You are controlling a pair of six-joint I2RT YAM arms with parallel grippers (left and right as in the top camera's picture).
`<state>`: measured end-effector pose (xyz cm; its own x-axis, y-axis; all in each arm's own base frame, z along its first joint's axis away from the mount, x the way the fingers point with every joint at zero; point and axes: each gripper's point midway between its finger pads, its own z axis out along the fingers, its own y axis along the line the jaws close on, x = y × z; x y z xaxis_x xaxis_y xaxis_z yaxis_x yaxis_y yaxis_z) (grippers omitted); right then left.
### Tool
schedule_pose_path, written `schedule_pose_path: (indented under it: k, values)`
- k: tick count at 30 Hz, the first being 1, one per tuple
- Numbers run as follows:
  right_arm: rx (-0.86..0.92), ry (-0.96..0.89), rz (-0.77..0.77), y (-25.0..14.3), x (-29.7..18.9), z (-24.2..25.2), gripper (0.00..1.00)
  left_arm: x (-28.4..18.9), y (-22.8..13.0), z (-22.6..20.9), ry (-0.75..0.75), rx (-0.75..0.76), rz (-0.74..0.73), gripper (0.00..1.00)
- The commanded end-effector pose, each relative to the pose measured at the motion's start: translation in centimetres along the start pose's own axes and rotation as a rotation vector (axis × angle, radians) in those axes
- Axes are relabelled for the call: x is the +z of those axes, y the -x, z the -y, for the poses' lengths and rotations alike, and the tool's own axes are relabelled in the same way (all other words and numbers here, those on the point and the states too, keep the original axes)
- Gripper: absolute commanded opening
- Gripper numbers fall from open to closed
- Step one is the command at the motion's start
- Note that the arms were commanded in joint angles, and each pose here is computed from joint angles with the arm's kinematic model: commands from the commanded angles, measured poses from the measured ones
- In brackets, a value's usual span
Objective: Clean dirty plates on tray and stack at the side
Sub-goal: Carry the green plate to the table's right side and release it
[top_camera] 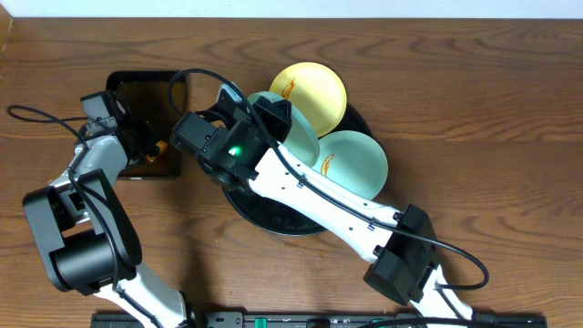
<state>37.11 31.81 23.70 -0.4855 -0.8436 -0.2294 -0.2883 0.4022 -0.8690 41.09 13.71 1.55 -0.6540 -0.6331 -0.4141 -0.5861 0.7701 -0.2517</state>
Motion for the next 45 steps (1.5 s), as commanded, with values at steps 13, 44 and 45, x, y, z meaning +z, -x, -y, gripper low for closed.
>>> schedule_pose_path:
  k: [13, 44, 45]
  values:
    - [0.568, 0.844, -0.277, -2.6, 6.2, -5.9, 0.01, 0.4, -1.1, -0.9, 0.031, 0.012, -0.040, 0.08]
    - [1.319, 0.851, -0.753, -31.4, 28.3, 2.7, 0.01, 0.4, -1.2, -0.9, 0.032, 0.012, -0.043, 0.08]
    - [1.320, 0.852, -0.757, -31.5, 28.4, 2.2, 0.01, 0.4, -1.2, -0.9, 0.032, 0.012, -0.042, 0.08]
